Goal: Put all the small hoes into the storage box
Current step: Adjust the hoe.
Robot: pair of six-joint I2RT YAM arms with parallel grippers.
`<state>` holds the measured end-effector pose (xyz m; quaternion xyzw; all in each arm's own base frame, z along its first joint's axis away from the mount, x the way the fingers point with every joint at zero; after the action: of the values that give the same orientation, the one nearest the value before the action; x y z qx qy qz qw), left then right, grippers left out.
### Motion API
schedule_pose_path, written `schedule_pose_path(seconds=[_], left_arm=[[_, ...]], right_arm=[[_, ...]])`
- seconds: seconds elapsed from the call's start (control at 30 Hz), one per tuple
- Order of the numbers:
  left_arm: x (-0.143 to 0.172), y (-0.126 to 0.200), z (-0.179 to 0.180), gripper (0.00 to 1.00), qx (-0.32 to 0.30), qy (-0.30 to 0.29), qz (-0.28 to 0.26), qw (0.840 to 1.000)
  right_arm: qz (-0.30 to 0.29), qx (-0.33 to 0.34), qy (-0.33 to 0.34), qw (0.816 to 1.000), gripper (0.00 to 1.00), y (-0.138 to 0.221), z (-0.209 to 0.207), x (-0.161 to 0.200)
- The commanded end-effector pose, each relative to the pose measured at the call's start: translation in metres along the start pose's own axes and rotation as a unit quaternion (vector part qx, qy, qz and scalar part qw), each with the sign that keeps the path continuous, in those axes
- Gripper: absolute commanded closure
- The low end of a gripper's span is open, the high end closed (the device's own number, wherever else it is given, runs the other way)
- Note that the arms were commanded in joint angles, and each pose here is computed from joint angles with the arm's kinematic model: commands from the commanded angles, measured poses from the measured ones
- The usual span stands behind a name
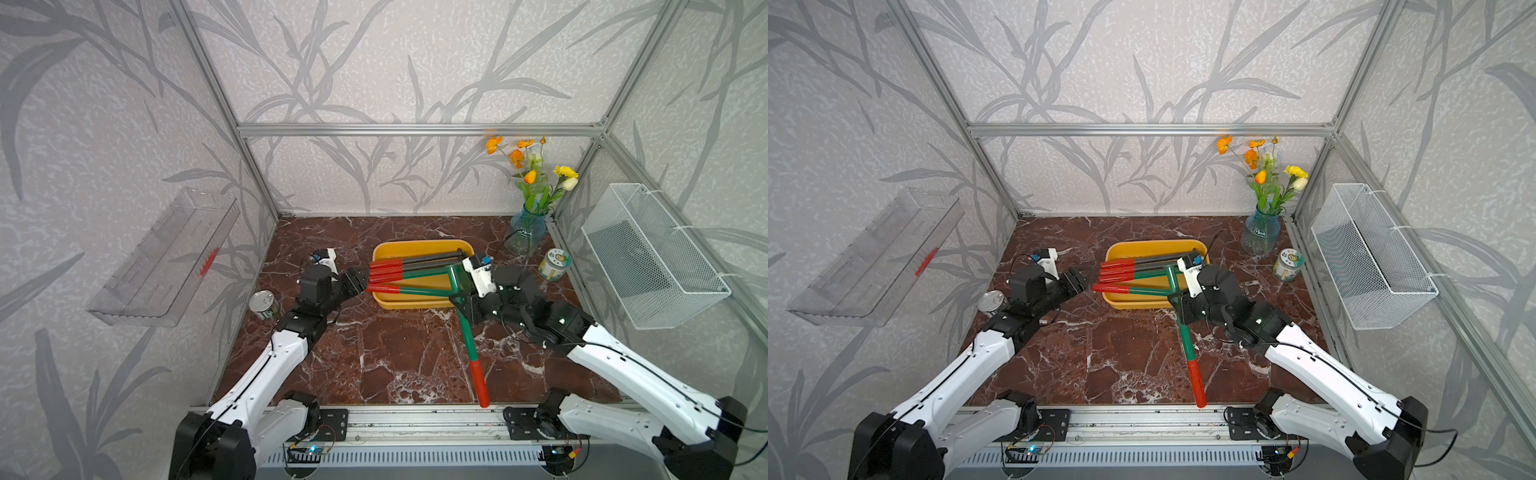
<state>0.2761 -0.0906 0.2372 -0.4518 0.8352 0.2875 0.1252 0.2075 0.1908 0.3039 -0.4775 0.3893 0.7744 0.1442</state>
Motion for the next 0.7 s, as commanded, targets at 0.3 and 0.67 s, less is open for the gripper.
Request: schedule_pose_path(seconds=[0.3,0.67], left_arm=[[0.003,0.007,-0.049,0.33,0.220,0.116,0.067,0.966],[0.010,0.005,-0.048,0.32,0.213,0.239,0.049,0.946]], right_arm=[[-0.453,-0.254,-0.051,0.853,1.00,-0.060,-0.048,-0.136],[-0.531,-0.232,0.010,0.815,1.00,-0.087,-0.047,-0.201]])
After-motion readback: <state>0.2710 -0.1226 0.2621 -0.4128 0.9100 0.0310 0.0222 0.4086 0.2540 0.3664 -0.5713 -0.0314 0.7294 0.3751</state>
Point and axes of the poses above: each gripper's point midway between its finger pads, its own y axis back along the fingers, its own z axis along the line the jaws close on, x = y × z, the point moved 7 cm from there along y, back along the fingers, and after that the axes turned 12 degrees about y, right-handed, at the moved point
